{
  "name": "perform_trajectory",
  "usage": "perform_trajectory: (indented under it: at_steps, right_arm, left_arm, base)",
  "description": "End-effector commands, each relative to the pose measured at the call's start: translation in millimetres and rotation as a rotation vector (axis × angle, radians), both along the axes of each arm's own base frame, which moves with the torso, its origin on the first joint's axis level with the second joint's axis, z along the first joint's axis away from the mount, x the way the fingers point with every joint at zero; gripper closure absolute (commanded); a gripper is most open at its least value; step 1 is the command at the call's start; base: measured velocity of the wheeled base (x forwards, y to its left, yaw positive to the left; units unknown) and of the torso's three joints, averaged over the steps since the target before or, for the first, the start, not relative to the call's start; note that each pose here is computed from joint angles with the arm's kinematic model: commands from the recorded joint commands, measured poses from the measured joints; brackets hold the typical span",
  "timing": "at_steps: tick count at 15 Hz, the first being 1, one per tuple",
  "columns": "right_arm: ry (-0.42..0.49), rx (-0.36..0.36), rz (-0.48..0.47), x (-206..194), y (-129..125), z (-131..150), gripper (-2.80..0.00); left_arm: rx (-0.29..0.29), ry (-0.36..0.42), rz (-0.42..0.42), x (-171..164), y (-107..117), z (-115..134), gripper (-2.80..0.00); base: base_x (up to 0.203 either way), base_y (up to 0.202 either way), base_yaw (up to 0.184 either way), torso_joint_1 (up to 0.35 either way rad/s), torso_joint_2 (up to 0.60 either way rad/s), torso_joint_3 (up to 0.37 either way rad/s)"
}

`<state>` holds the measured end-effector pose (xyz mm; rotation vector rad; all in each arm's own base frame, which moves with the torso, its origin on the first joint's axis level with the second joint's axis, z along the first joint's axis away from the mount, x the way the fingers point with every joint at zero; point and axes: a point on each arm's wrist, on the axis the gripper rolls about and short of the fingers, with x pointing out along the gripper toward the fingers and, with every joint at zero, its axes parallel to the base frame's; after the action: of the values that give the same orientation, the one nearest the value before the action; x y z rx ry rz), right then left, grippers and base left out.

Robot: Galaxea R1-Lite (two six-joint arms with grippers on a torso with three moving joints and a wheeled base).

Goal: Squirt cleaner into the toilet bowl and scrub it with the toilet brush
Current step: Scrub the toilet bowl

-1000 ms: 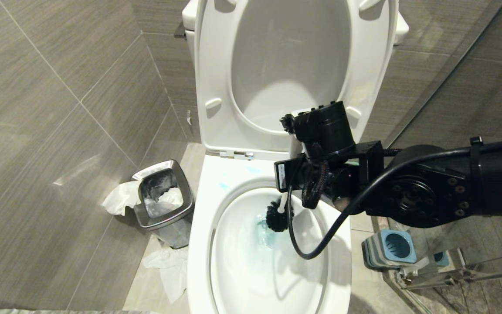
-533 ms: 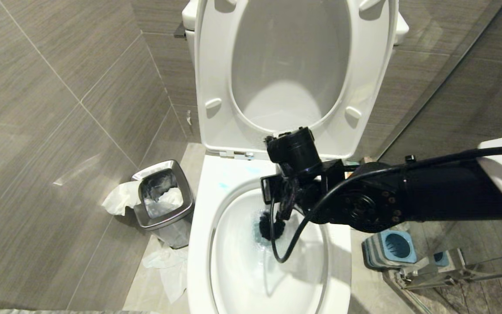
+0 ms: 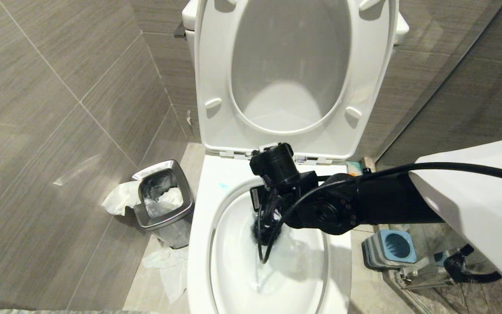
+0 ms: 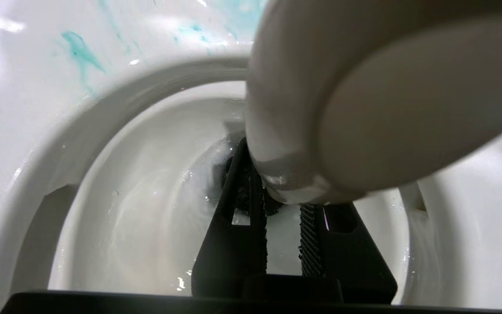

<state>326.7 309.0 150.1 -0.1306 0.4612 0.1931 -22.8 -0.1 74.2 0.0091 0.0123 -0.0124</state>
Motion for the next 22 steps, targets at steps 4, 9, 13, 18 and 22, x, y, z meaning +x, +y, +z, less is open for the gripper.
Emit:
perform_trajectory:
  at_steps: [4, 9, 13, 18, 22]
  right_arm:
    - [-0.096, 0.098, 0.037, -51, -31, 85, 0.00]
    - [-0.063, 0.073, 0.073, -83, -50, 92, 0.00]
    - [-0.032, 0.043, 0.069, -74, -40, 73, 0.00]
    - [0.009, 0.008, 0.051, -47, -11, 18, 0.00]
    - [-0.018, 0.002, 0.037, -25, 7, -1, 0.00]
  left_arm:
    - [0.000, 0.001, 0.000, 0, 0, 0, 0.00]
    - [0.000, 0.001, 0.000, 0, 0, 0, 0.00]
    - [0.000, 0.001, 0.000, 0, 0, 0, 0.00]
    - [0.000, 0.003, 0.000, 0, 0, -1, 0.00]
    - [0.000, 0.001, 0.000, 0, 0, 0, 0.00]
  base:
    - [0.000, 0.000, 0.000, 0.000, 0.00, 0.000]
    - [0.000, 0.000, 0.000, 0.000, 0.00, 0.000]
    - [0.000, 0.000, 0.000, 0.000, 0.00, 0.000]
    - [0.000, 0.000, 0.000, 0.000, 0.00, 0.000]
    - [0.000, 0.000, 0.000, 0.000, 0.00, 0.000]
